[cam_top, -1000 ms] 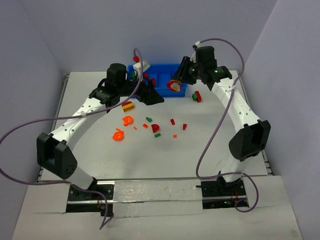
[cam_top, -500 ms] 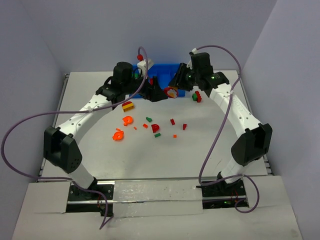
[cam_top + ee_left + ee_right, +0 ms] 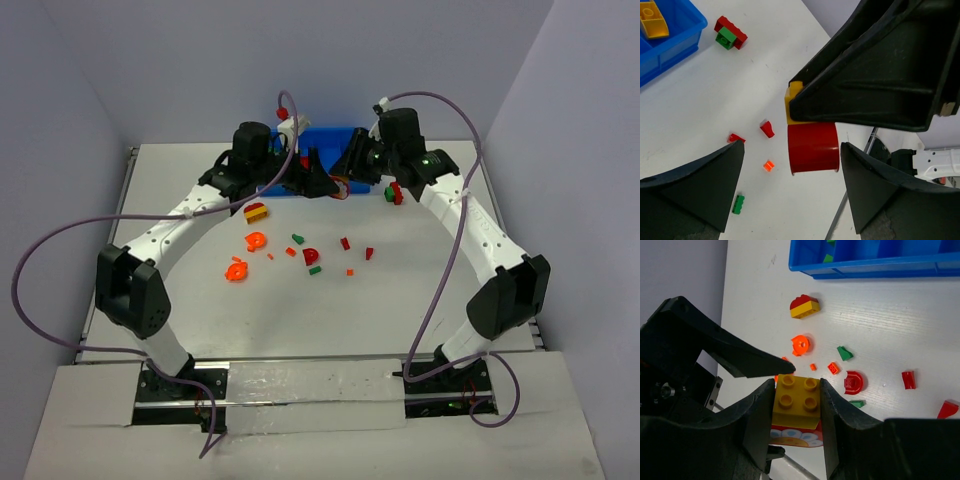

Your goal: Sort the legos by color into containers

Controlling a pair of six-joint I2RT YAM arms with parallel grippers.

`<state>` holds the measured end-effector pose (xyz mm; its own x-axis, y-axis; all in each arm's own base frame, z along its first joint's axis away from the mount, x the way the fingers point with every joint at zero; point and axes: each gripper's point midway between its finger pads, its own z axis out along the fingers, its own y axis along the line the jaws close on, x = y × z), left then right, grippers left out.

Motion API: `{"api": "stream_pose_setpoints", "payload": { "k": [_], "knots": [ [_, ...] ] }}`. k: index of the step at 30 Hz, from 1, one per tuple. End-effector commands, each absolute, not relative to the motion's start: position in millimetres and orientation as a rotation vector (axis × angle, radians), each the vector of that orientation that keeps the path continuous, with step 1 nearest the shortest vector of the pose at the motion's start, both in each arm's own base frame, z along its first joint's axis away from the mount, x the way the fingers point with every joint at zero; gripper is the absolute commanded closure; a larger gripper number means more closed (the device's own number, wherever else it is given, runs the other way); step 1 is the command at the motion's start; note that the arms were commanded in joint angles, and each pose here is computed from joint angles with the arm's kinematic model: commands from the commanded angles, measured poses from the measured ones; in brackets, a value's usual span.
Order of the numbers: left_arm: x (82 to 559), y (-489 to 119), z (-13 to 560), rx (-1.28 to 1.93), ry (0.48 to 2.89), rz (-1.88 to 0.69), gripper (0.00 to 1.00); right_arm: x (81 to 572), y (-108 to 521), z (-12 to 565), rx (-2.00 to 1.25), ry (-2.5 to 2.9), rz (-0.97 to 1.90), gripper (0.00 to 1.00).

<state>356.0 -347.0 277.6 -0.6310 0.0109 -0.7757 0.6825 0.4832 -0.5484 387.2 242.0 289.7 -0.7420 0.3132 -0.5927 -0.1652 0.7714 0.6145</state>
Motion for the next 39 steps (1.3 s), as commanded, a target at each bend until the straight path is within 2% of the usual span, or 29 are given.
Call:
{"api": "stream_pose_setpoints", "payload": {
  "k": [1, 3, 8, 14, 17, 22, 26, 30, 35, 39],
  "knots": [
    [354, -361, 305, 0.567, 1.919, -1.293, 0.2, 385, 246, 306, 0.089, 2.186, 0.899, 1.0],
    [354, -362, 301, 0.563, 1.927, -1.303, 0.25, 385, 248, 305, 0.09, 2.189, 0.906, 1.0],
    [352, -363, 294, 0.554, 1.942, -1.32, 0.48, 387, 250, 304, 0.094, 2.191, 0.911, 1.0],
    [342, -357, 273, 0.577, 1.999, -1.304, 0.86, 402, 245, 307, 0.125, 2.173, 0.881, 1.0],
    [333, -351, 261, 0.592, 2.036, -1.288, 0.98, 422, 233, 320, 0.159, 2.124, 0.848, 1.0],
    [314, -337, 228, 0.631, 2.112, -1.249, 1.0, 470, 203, 343, 0.222, 2.019, 0.747, 1.0],
    [334, -325, 227, 0.63, 2.096, -1.122, 1.0, 510, 183, 357, 0.155, 1.886, 0.567, 1.0],
    [411, -307, 270, 0.527, 1.979, -0.879, 1.0, 543, 173, 335, 0.101, 1.84, 0.419, 1.0],
    [501, -290, 286, 0.419, 1.913, -0.715, 1.0, 577, 178, 307, 0.025, 1.8, 0.372, 1.0],
    [559, -282, 259, 0.368, 1.919, -0.648, 1.0, 605, 181, 282, 0.002, 1.773, 0.332, 1.0]
  ]
}}
